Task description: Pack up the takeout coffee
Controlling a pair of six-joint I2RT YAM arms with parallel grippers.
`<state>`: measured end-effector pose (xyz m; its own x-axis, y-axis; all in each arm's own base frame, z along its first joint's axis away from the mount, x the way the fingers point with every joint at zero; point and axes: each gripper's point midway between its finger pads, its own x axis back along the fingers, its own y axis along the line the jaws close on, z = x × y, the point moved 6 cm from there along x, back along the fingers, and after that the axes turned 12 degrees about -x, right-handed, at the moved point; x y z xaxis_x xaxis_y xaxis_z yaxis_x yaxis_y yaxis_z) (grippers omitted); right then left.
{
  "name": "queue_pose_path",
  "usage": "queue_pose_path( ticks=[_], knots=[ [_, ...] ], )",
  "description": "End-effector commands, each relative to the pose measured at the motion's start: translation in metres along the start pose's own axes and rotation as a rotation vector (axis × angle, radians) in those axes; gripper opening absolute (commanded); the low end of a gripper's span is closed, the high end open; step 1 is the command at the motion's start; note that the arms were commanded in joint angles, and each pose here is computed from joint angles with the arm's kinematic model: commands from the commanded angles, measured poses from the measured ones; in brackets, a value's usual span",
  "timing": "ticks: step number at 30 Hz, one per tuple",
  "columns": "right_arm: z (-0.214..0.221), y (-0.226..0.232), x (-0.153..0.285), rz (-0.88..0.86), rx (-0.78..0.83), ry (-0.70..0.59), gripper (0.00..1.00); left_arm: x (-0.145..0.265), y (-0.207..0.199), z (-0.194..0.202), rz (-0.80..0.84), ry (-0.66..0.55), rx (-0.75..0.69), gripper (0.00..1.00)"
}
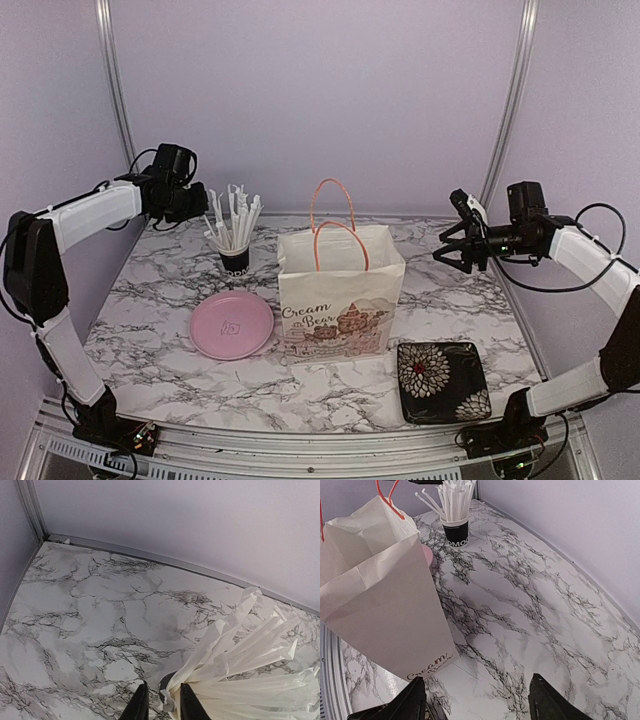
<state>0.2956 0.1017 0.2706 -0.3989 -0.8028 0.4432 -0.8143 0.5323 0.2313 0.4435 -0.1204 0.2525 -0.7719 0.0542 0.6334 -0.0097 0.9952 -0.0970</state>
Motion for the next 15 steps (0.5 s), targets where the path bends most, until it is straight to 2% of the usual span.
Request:
queue_pose_path(
  ticks=[1, 7, 15],
  knots=[
    [-0.003, -0.003, 0.0, 0.006, 0.026, -0.013, 0.68, 0.011, 0.002, -0.011, -0.011, -0.019, 0.002, 0.16],
    [-0.001, -0.005, -0.002, 0.006, 0.021, -0.005, 0.67, 0.061, 0.002, -0.034, -0.033, -0.101, -0.02, 0.0],
    [0.001, -0.007, -0.003, 0.014, 0.02, 0.003, 0.67, 0.145, 0.008, -0.061, -0.047, -0.213, -0.051, 0.0]
  ],
)
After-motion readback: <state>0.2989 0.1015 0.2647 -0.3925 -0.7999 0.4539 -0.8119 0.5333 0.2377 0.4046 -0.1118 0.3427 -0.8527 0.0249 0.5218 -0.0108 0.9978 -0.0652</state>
